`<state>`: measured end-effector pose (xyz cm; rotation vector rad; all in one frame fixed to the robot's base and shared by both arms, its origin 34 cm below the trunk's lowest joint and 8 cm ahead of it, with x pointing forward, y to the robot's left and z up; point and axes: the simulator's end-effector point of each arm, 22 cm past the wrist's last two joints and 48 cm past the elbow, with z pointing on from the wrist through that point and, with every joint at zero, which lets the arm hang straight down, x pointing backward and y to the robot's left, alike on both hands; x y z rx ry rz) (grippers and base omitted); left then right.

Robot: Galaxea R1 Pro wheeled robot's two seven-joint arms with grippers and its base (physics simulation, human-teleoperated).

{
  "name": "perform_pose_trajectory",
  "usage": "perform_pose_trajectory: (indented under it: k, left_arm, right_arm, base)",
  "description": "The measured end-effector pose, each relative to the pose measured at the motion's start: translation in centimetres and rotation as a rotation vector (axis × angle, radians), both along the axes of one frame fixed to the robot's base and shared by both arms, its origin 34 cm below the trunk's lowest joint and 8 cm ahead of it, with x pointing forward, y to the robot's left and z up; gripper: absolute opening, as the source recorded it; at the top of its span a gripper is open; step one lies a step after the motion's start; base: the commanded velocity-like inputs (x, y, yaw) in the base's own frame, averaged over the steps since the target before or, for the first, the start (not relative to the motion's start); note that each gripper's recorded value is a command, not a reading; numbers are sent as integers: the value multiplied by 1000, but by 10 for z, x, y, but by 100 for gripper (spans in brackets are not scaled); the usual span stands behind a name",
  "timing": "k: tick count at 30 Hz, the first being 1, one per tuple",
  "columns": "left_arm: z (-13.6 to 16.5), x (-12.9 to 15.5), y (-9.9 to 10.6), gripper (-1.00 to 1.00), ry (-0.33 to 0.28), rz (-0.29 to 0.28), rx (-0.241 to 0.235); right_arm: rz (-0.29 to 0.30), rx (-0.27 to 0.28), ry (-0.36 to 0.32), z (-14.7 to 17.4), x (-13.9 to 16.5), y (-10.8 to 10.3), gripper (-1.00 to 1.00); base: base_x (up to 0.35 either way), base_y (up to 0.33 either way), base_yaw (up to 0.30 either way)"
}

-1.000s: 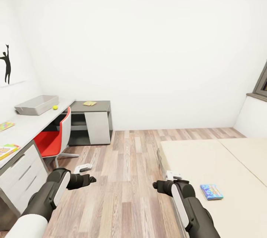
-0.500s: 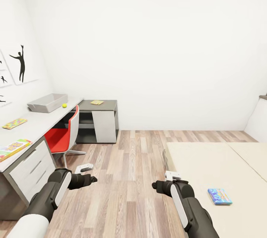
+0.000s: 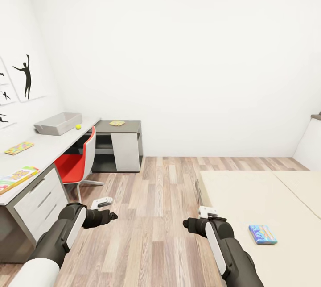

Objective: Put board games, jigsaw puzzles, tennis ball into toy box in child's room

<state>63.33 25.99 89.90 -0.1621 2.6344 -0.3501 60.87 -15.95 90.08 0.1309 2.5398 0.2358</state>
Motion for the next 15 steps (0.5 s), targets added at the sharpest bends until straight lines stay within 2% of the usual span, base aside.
perform_pose_trajectory:
  k: [15]
  left_arm:
    - [0,0,-5,100,0,-5,-7]
  right_arm:
    - [0,-1,-2,0,0,0,100]
  base:
    - [-11,0,0]
